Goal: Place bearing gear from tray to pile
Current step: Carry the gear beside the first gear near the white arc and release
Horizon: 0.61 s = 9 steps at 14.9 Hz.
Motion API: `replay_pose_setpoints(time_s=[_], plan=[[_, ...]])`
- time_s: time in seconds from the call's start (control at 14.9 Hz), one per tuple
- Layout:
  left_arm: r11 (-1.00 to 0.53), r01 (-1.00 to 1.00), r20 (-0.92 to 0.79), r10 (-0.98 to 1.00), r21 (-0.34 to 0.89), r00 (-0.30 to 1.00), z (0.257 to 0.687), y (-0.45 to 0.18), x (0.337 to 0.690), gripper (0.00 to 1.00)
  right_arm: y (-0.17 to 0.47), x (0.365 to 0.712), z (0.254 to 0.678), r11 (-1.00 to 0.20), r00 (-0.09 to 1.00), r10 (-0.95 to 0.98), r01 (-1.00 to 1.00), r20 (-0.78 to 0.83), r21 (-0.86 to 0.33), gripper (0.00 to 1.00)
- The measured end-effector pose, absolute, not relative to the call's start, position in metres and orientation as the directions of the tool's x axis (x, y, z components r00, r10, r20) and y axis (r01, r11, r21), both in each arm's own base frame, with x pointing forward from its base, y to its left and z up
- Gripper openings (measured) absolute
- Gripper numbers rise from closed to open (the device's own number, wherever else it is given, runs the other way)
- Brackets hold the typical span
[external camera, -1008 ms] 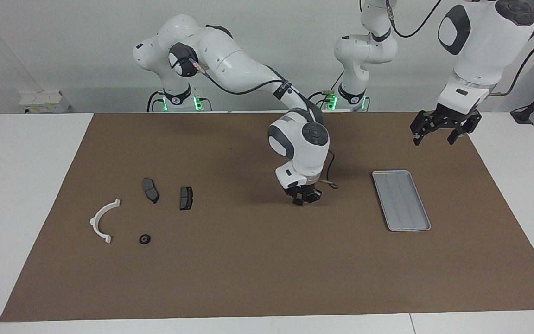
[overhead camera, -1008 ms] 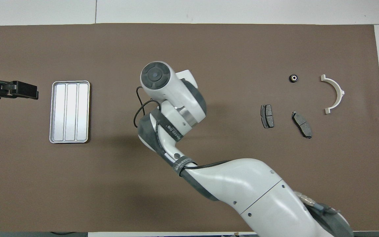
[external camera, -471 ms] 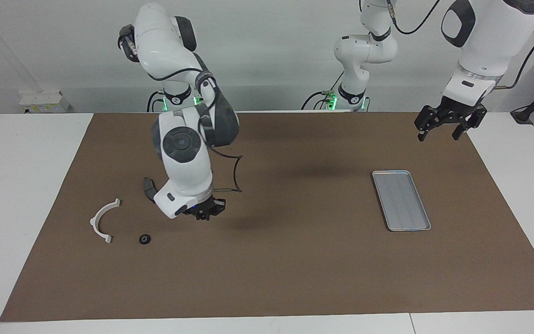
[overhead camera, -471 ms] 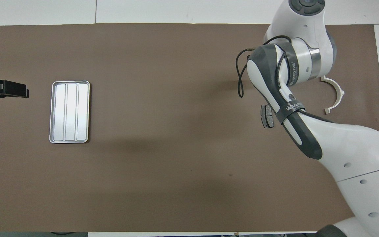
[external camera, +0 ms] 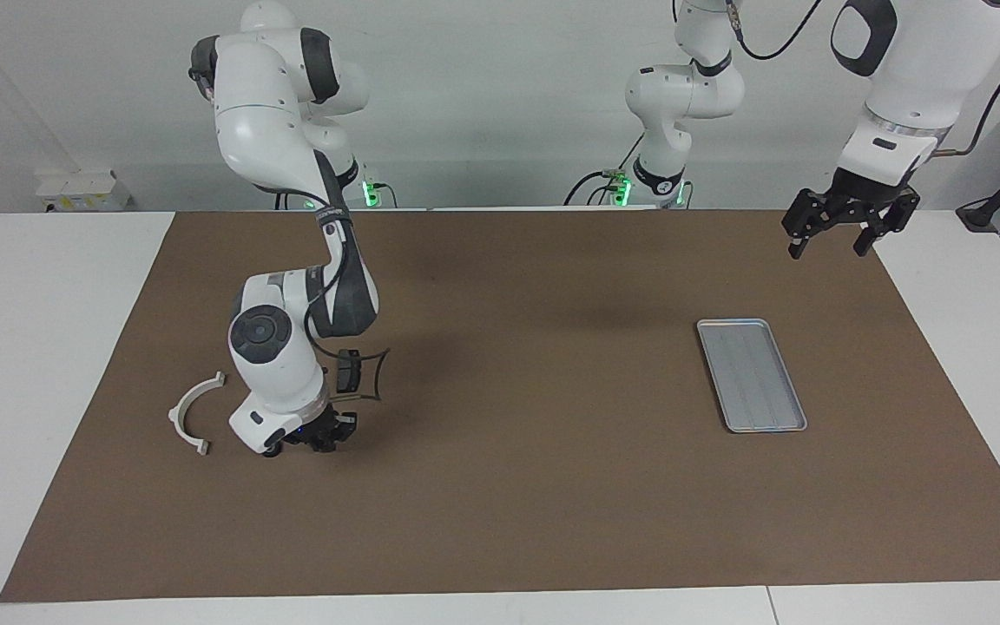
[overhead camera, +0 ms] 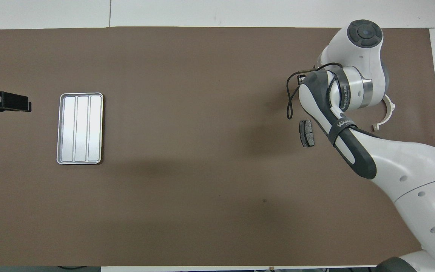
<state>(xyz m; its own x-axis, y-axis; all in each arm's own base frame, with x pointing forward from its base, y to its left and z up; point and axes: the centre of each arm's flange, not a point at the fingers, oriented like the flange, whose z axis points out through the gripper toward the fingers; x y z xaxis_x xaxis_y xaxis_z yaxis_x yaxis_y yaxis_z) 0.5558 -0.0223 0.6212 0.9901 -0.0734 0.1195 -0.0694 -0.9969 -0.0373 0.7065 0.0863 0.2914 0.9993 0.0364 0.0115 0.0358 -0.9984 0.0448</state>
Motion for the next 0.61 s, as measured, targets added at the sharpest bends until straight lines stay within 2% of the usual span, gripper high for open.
replay_pose_setpoints(time_s=[0.27, 0.34, 0.54, 0.61], plan=[[-0.997, -0.069, 0.123, -0.073, -0.037, 0.990, 0.6215, -0.0222, 0.5561, 1.00, 0.0858, 0.7015, 0.2893, -0.998, 0.999, 0.037, 0.037, 0.017, 0.044, 0.24], [-0.997, -0.070, 0.126, -0.074, -0.037, 0.989, 0.6220, -0.0226, 0.5563, 1.00, 0.0857, 0.7008, 0.2896, -0.998, 0.999, 0.037, 0.037, 0.016, 0.044, 0.29], [-0.997, -0.068, 0.130, -0.073, -0.037, 0.989, 0.6228, -0.0219, 0.5564, 1.00, 0.0856, 0.7001, 0.2950, -0.998, 0.999, 0.037, 0.036, 0.022, 0.043, 0.56], [-0.997, -0.067, 0.129, -0.071, -0.037, 0.989, 0.6224, -0.0212, 0.5565, 1.00, 0.0855, 0.6999, 0.2981, -0.998, 0.999, 0.037, 0.036, 0.026, 0.043, 0.70]])
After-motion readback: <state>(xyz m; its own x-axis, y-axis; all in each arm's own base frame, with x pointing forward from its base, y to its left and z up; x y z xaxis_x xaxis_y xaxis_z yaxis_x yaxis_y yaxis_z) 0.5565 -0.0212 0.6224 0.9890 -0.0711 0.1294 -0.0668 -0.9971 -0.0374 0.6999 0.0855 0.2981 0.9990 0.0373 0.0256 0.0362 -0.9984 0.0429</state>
